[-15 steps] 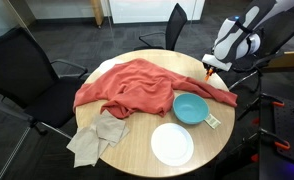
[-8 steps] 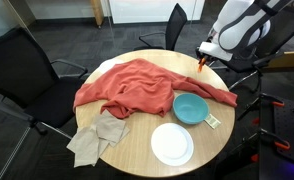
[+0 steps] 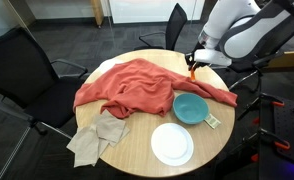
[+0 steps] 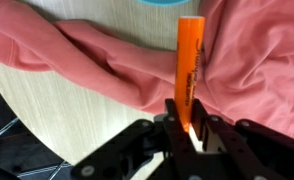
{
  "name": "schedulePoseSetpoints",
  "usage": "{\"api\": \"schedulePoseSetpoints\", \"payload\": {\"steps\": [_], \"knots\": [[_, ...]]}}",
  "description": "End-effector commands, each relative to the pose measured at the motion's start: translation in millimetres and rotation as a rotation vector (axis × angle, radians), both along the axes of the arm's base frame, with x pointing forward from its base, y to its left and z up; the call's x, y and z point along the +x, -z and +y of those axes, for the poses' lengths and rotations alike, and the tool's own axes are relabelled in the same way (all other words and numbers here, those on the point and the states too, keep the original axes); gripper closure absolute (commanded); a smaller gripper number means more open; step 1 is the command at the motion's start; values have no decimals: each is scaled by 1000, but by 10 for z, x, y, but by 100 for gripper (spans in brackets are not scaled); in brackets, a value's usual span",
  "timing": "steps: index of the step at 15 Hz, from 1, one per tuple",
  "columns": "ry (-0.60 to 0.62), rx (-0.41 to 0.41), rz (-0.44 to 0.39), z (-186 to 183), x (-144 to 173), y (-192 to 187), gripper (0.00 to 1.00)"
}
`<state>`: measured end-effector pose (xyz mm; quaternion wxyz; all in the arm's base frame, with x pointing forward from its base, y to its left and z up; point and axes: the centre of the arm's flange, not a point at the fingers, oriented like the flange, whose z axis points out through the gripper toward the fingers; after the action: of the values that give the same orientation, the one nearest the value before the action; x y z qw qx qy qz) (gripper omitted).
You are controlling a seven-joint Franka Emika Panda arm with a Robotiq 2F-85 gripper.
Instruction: Put the bowl next to the plate then place the marker in it
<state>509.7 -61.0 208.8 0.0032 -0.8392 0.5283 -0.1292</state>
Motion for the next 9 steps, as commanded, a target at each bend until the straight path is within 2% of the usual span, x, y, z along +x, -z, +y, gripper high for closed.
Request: {"api": "schedulePoseSetpoints", "payload": {"steps": [1,4,9], "knots": [[-91,20,63,293,-11,-69,95],[-160,40,105,513,-7,17,95],[-250,62,127,791,28,167,95]]}}
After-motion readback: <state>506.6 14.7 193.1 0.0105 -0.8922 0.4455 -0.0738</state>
